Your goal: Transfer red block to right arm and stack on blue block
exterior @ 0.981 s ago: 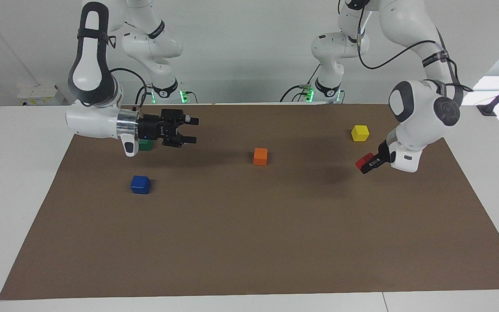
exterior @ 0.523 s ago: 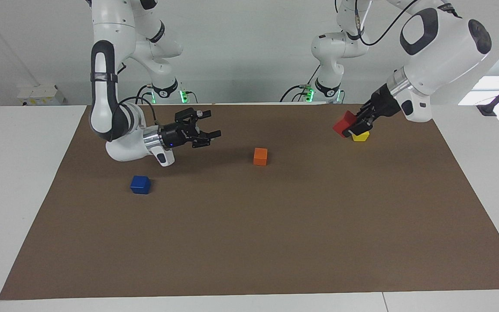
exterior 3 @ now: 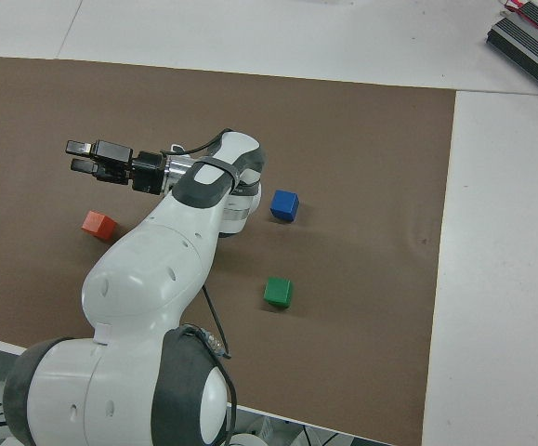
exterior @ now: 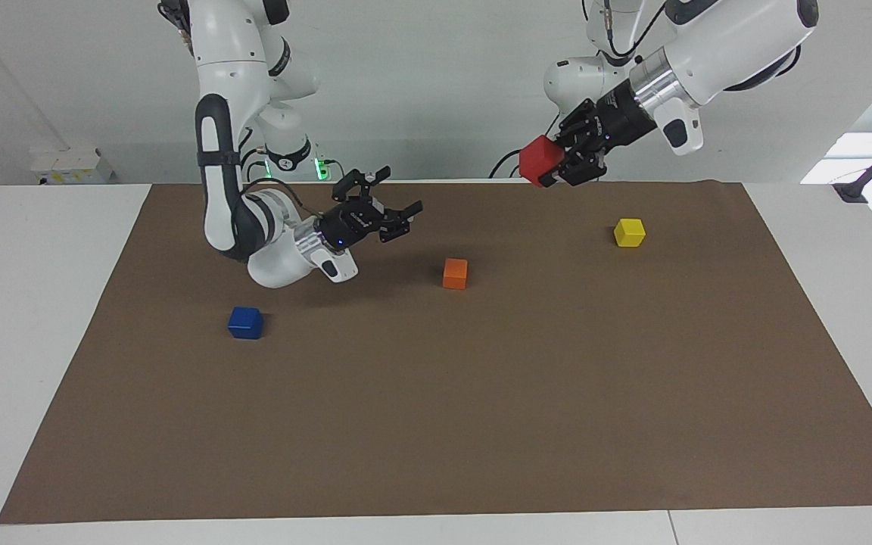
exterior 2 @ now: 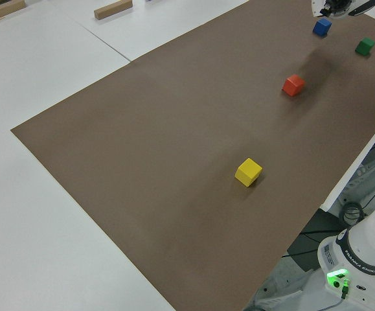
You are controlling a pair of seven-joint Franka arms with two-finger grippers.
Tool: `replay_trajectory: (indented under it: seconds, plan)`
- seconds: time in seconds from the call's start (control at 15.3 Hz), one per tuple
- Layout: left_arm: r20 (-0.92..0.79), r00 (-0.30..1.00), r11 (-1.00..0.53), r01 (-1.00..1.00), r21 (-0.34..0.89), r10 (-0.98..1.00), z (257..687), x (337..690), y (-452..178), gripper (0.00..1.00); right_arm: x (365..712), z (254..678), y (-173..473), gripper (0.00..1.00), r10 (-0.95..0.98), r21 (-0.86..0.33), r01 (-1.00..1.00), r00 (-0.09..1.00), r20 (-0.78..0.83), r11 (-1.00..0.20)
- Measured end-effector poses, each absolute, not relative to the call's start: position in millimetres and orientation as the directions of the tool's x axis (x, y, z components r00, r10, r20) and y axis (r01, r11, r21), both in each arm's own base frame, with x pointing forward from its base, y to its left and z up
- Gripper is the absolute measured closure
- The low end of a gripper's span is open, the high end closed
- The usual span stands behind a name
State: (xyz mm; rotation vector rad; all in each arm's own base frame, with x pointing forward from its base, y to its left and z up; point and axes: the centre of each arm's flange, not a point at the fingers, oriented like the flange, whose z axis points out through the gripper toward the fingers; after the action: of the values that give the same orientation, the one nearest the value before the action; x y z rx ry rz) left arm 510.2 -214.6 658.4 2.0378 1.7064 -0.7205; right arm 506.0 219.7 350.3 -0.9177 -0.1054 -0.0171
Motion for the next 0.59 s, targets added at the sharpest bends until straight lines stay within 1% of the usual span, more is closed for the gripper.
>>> replay_trajectory:
  seconds: [0.13,0.26,0.39,0.59]
  plan:
    - [-0.61,0.054,-0.093,0.995,-0.032,0.79,658,499,-247,0.45,504,342,236,0.0,-0.01,-0.745,0.076,0.996,0.092,0.663]
    - [-0.615,-0.014,-0.01,0.999,-0.035,0.788,643,488,-276,0.45,499,336,256,0.0,-0.034,-0.701,0.083,0.996,0.083,0.708]
    - [-0.615,-0.033,0.007,0.999,-0.046,0.788,628,476,-292,0.45,492,333,276,0.0,-0.048,-0.657,0.087,0.996,0.078,0.749]
    - [-0.62,-0.027,0.01,0.999,-0.031,0.785,622,464,-304,0.45,482,322,297,0.0,-0.054,-0.63,0.101,0.994,0.094,0.77]
